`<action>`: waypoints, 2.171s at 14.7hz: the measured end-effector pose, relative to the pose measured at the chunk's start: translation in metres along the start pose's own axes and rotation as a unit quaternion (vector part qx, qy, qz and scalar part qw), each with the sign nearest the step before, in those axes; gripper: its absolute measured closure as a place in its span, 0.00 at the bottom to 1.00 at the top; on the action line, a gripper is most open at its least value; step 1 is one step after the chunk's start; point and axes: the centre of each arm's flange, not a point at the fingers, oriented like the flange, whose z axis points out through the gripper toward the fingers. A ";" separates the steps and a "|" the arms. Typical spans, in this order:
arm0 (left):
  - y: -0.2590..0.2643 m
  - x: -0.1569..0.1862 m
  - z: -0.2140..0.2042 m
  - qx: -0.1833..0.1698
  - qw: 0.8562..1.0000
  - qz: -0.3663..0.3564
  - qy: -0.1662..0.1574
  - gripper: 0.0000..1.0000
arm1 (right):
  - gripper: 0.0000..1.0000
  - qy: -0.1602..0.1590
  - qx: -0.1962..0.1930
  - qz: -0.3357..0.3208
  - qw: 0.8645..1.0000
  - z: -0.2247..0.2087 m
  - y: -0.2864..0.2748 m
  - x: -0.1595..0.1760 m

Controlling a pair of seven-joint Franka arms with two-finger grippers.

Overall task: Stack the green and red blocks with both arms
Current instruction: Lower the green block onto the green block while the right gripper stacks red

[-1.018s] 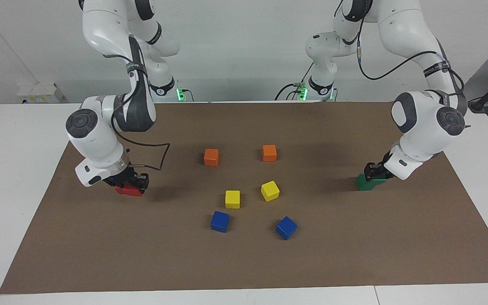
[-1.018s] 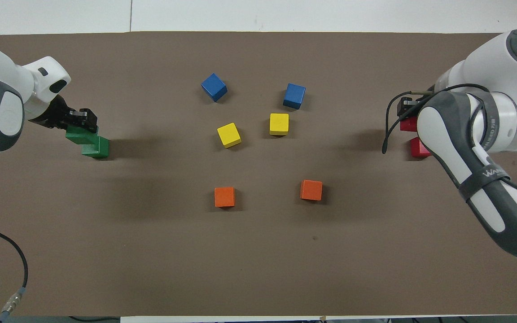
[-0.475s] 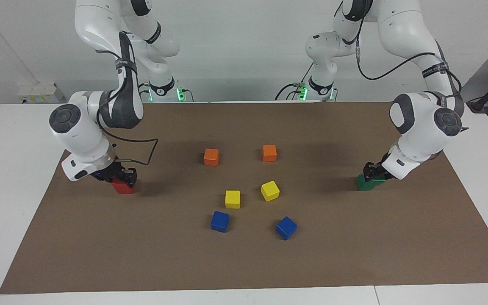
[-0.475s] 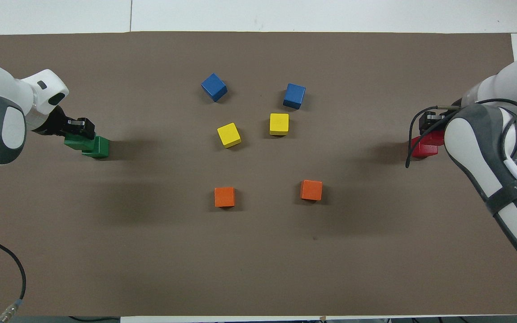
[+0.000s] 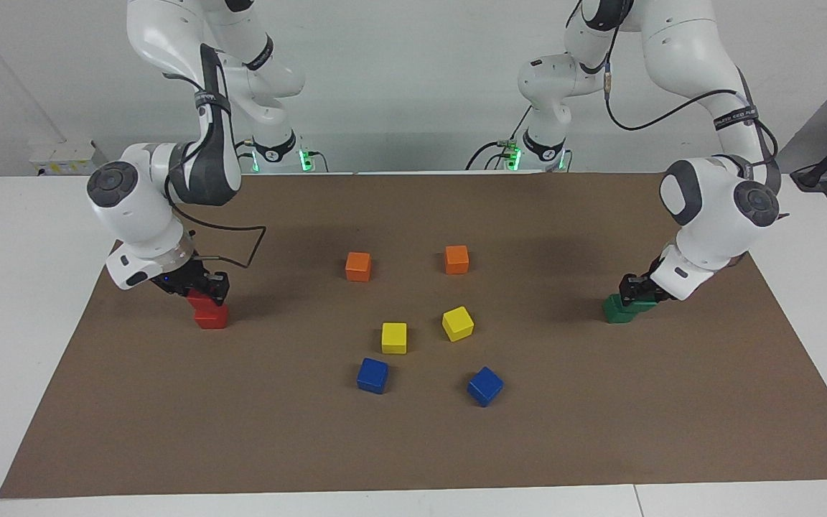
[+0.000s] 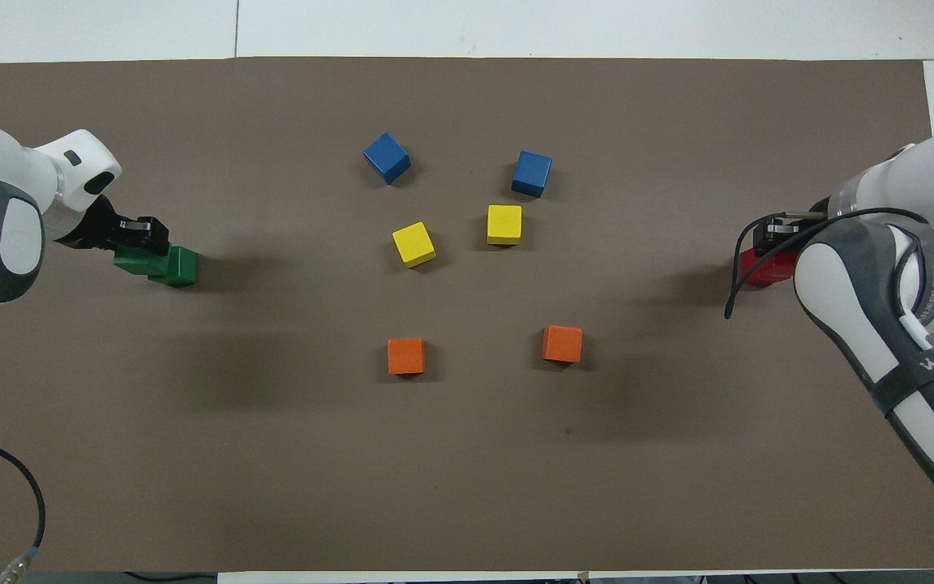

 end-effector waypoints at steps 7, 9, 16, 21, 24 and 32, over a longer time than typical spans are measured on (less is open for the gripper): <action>0.007 -0.004 0.006 -0.001 1.000 -0.013 -0.001 0.45 | 0.45 0.012 0.001 -0.004 1.000 0.003 0.030 0.002; 0.008 -0.004 0.006 0.000 1.000 -0.013 0.000 0.45 | 0.45 0.010 0.001 -0.002 1.000 0.006 0.034 0.001; 0.008 -0.007 0.008 0.000 1.000 -0.013 0.002 0.45 | 0.45 0.015 0.001 -0.002 1.000 0.016 0.034 0.001; 0.009 -0.009 0.008 0.001 1.000 -0.013 0.002 0.45 | 0.45 0.018 0.001 -0.007 1.000 0.018 0.028 0.002; 0.009 -0.009 0.008 0.001 1.000 -0.013 0.002 0.45 | 0.45 0.018 0.001 -0.008 1.000 0.019 0.026 0.002; 0.009 -0.009 0.009 0.001 1.000 -0.013 0.001 0.35 | 0.45 0.018 0.001 -0.017 1.000 0.019 0.024 0.001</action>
